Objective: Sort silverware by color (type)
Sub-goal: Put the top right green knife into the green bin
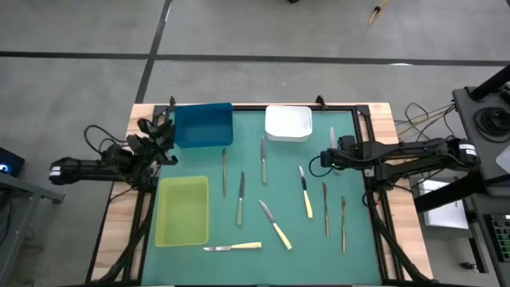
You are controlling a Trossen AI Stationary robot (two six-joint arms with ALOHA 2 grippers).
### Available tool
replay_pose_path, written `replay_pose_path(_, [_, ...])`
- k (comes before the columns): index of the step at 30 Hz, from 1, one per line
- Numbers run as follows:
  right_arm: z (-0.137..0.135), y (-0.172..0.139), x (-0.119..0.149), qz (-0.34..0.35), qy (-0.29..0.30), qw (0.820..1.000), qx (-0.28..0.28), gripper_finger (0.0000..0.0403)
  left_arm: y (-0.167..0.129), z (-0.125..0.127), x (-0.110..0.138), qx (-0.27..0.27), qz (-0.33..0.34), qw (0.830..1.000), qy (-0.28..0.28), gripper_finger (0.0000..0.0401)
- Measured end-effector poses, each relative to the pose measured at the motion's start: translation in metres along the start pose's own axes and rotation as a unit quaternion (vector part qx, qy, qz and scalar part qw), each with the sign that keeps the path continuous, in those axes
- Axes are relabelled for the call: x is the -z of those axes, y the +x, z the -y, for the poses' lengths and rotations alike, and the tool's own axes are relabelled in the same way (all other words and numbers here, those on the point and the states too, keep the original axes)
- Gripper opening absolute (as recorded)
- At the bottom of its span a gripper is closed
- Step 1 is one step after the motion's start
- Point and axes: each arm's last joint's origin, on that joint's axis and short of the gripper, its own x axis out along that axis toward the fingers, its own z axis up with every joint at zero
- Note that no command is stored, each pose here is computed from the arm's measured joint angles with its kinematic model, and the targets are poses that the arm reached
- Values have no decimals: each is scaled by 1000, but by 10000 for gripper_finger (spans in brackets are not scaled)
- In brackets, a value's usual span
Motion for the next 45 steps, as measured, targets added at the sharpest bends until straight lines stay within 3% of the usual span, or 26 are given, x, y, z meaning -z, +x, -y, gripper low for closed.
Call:
replay_pose_path(5, [1,8,4,-12,20,1000,-12,48,0,0,0,0,0,1000,0,78])
replay_pose_path(12, [5,16,2,40,36,998,22,119,0,0,0,0,0,1000,0,78])
replay_pose_path(20, [0,27,5,37,4,998,44,169,0,0,0,0,0,1000,0,78])
replay_pose_path(37, [-13,59,17,27,-42,995,87,157,0,0,0,0,0,1000,0,78])
replay_pose_path(45, [-16,62,18,28,-40,995,85,83,0,0,0,0,0,1000,0,78])
